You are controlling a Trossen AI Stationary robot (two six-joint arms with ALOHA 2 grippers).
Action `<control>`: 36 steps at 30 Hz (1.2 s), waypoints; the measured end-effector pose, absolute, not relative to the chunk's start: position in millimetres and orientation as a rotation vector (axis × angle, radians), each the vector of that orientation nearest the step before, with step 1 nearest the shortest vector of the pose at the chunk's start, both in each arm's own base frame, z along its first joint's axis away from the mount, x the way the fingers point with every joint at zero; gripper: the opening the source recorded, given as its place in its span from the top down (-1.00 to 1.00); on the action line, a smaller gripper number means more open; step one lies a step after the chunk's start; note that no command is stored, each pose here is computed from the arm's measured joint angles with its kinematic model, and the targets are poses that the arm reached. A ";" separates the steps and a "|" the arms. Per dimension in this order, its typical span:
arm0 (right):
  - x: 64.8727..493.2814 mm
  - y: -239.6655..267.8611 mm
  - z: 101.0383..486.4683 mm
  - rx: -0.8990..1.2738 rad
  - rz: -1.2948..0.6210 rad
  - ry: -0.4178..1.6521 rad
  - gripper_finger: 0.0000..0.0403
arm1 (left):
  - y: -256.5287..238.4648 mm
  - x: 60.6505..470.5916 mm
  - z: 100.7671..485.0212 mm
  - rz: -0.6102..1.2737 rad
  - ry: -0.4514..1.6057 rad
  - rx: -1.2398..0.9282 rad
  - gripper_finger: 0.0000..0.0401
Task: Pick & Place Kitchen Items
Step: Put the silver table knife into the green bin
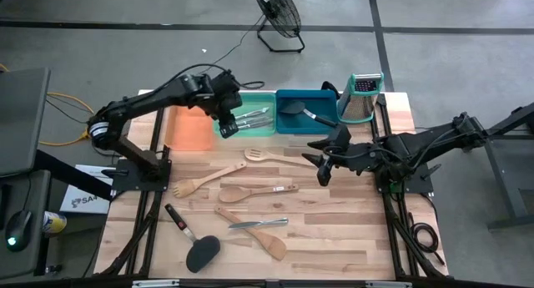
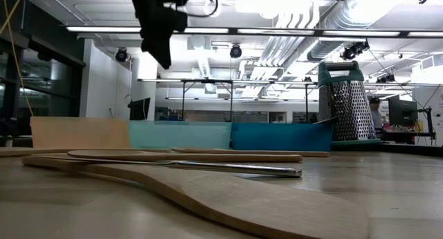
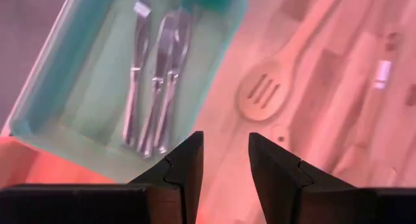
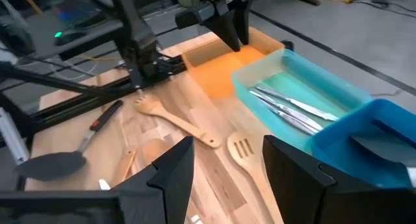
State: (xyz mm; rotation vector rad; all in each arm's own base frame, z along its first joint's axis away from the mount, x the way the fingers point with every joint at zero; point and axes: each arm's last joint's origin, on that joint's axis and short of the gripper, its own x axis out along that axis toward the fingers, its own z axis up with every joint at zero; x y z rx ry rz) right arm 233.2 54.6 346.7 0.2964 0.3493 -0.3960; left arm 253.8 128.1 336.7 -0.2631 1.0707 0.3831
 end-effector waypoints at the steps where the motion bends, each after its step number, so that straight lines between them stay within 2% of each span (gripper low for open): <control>1: 234.5 55.2 346.9 0.294 -0.387 0.346 0.13 | 122.6 252.7 338.2 0.379 1.062 -0.267 0.40; 15: 275.3 69.9 334.5 0.256 -0.206 0.305 0.13 | 43.6 214.7 330.5 0.395 0.981 -0.298 0.40; 24: 299.6 78.4 334.5 0.306 -0.157 0.157 0.13 | 6.6 170.5 316.3 0.354 0.886 -0.348 0.40; 30: 325.3 90.5 316.8 0.330 -0.080 0.113 0.13 | -9.3 143.9 305.9 0.327 0.830 -0.379 0.40; 36: 345.2 110.2 294.8 0.330 -0.025 0.155 0.13 | -18.6 131.4 301.0 0.302 0.787 -0.390 0.40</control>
